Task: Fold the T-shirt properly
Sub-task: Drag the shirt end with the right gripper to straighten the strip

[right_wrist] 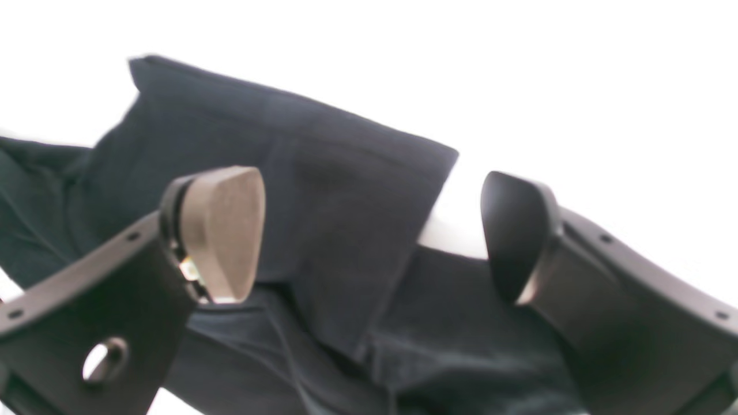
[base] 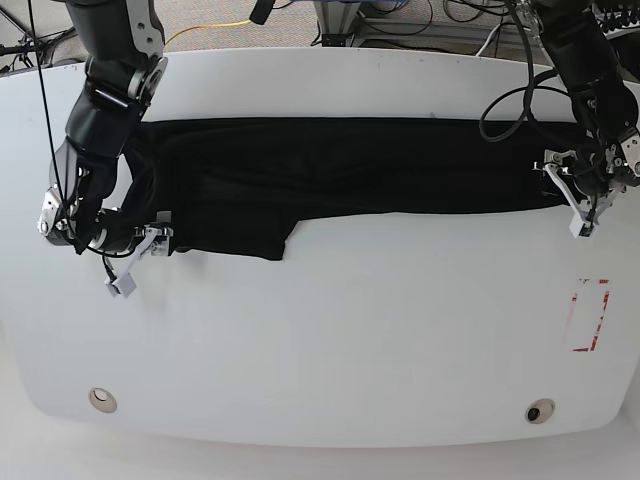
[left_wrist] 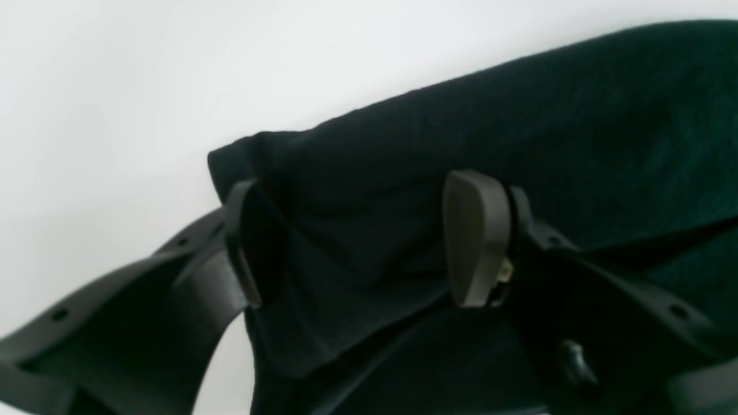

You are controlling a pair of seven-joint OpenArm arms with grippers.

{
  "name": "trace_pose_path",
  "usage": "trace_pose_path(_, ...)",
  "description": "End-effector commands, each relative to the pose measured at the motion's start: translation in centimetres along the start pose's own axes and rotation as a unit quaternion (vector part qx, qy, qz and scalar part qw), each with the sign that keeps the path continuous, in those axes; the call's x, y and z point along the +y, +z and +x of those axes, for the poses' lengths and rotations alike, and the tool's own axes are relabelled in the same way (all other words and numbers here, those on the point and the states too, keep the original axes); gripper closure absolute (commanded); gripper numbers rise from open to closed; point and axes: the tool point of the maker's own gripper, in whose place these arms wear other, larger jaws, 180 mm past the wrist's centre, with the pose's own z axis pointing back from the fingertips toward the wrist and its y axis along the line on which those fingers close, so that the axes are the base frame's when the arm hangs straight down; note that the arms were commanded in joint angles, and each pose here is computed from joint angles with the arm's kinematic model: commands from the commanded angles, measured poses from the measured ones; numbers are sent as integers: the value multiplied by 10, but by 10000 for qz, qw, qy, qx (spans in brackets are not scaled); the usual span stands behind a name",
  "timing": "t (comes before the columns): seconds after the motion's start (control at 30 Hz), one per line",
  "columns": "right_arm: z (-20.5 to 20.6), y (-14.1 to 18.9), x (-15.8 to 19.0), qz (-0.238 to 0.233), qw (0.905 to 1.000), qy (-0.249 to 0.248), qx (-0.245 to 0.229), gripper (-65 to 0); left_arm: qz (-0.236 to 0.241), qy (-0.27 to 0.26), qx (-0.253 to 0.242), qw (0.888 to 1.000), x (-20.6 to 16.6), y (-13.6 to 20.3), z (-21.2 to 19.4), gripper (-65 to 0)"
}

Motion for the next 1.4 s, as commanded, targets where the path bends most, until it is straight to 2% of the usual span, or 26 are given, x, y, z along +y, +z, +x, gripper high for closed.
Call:
trace_pose_path(0.0, 19, 6, -2, 52, 9997, 17, -246, -549, 44, -45, 283, 9996, 1, 0, -11, -390)
trace_pose_path(0.2, 13, -11, 12, 292, 9993, -111, -185, -544, 43, -44, 290, 9996, 1, -1, -11, -390)
trace_pose_path(0.27, 17, -13, 15, 322, 9992, -94, -211, -515, 43, -44, 290, 9996, 1, -1, -11, -390)
trace_pose_path(0.37, 18, -18, 23, 409, 9989, -93, -218, -401, 43, -44, 290, 9996, 1, -1, -11, -390)
trace_pose_path(0.47, 18, -21, 27, 455, 9987, -97, -226, -231, 44, -45, 283, 9996, 1, 0, -11, -390)
trace_pose_path(0.53, 20, -21, 29, 463, 9986, -75, -258, -82, 41, -51, 285, 9996, 1, -1, -11, -390)
trace_pose_path(0.6, 20, -20, 28, 456, 9986, -72, -273, 0, 41, -51, 285, 9996, 1, -1, -11, -390)
trace_pose_path(0.7, 30, -10, 27, 355, 9983, 52, -454, 0, 48, -54, 287, 9996, 2, 0, -11, -390)
trace_pose_path(0.9, 41, 23, 33, 47, 9950, 601, -795, 0, 44, -49, 310, 9995, 2, -1, -12, -390)
trace_pose_path(1.03, 33, 44, 36, 225, 9924, 456, -1123, 0, 44, -59, 315, 9995, 1, -1, -13, -390)
trace_pose_path(1.1, 26, 45, 41, 476, 9905, 336, -1246, 0, 44, -59, 315, 9995, 1, -1, -13, -390)
trace_pose_path(1.37, -5, 58, 47, 1021, 9847, 59, -1412, 0, 186, -340, 537, 9978, 6, -1, -15, -390)
